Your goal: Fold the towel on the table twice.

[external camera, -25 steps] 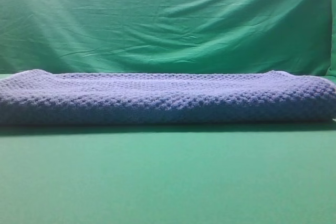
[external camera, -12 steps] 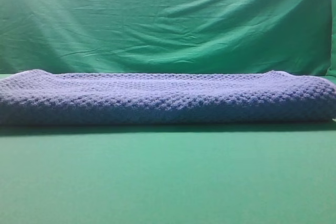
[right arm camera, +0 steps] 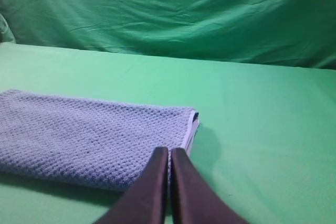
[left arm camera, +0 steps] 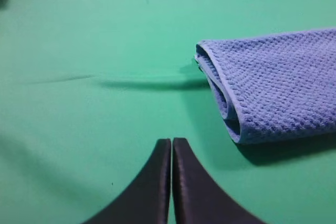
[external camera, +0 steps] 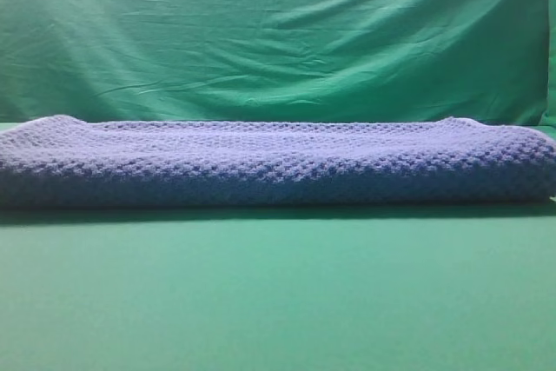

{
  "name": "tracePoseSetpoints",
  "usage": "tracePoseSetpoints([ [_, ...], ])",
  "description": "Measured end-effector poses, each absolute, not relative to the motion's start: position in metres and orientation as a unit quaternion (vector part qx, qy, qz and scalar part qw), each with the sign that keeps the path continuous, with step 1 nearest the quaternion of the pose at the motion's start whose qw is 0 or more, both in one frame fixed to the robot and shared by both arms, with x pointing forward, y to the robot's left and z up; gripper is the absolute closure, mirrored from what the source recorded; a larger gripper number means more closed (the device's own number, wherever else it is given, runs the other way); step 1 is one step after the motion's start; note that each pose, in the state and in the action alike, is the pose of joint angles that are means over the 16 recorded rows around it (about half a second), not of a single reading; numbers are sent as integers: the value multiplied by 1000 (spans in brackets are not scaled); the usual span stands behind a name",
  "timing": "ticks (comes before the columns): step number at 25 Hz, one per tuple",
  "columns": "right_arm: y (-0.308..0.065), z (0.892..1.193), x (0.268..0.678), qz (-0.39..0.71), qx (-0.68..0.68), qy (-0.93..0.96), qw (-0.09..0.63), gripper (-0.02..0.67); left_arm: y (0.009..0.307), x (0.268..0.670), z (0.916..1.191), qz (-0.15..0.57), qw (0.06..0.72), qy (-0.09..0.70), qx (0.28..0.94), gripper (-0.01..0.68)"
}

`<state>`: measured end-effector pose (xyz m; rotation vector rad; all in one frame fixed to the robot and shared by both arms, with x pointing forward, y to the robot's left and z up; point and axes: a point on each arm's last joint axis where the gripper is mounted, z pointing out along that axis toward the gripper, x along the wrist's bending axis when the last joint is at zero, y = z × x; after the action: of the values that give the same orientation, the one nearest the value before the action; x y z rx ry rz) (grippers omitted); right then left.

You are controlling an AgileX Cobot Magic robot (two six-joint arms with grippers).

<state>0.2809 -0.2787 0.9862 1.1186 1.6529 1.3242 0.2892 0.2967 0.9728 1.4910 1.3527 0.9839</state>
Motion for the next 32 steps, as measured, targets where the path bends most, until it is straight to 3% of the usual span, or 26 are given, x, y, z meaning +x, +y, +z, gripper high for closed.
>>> tracePoseSetpoints([
  [12,-278,950,286,485,454,664,344,649,297,293,951,406,434,536,600,673],
  [32,-280,947,287,475,469,655,355,649,299,293,952,425,426,530,598,673],
])
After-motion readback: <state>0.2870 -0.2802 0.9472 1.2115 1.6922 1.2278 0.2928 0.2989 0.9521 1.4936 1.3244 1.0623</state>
